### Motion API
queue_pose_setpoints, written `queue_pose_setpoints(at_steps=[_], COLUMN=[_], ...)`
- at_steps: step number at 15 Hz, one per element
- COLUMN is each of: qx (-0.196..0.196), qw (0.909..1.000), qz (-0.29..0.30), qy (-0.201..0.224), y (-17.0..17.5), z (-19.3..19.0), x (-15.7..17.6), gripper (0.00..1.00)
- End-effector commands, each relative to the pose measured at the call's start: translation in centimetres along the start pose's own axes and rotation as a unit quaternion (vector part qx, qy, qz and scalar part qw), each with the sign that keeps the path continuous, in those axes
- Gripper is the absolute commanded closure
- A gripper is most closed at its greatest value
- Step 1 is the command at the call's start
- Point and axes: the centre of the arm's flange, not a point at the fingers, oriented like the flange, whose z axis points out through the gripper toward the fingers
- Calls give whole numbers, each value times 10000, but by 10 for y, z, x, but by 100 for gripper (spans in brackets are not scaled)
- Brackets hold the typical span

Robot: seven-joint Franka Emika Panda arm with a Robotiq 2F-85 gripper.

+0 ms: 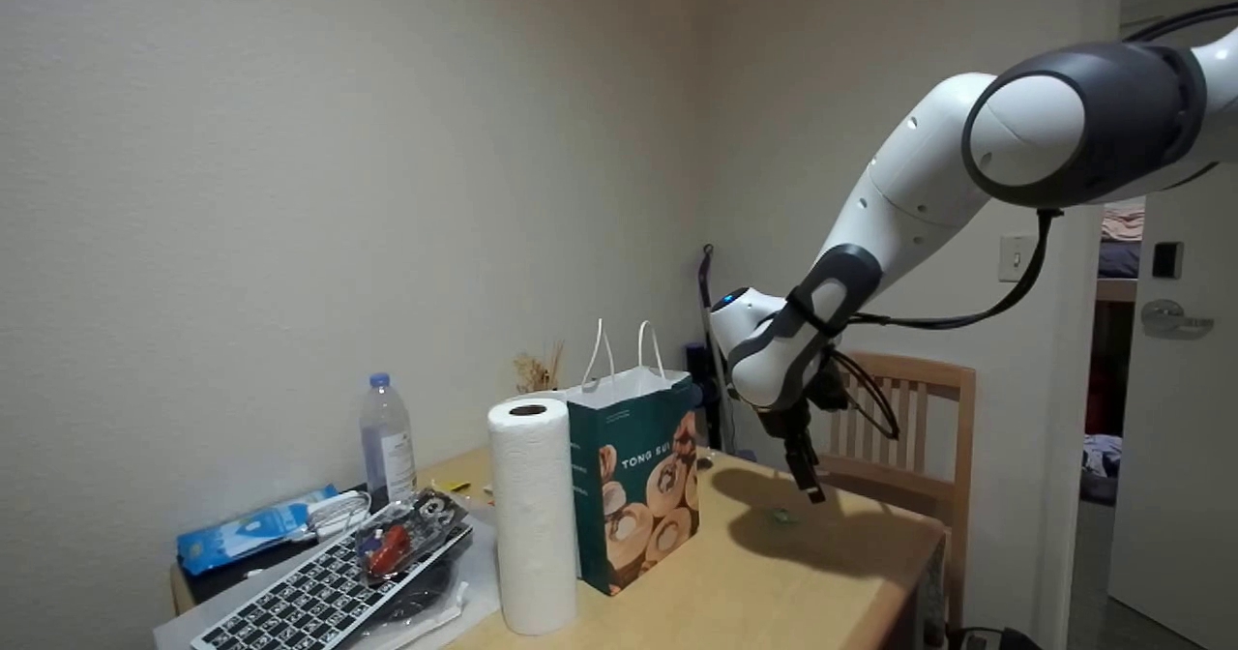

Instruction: Pick up the green thing on the table and put it in the paper bag

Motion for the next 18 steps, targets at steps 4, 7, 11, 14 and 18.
queue_pose_setpoints(at_steps=[4, 7, 11, 14, 18], qx=[-306, -333, -348, -275, 16], qw=[9929, 9814, 9852, 9801, 9763], qz=[-1042, -1731, -1552, -1888, -2147], qy=[480, 766, 646, 553, 254], y=[16, 17, 4, 8, 15], z=[13, 14, 12, 25, 56], x=[15, 43, 41, 52, 61], gripper=[0, 0, 0, 0, 25])
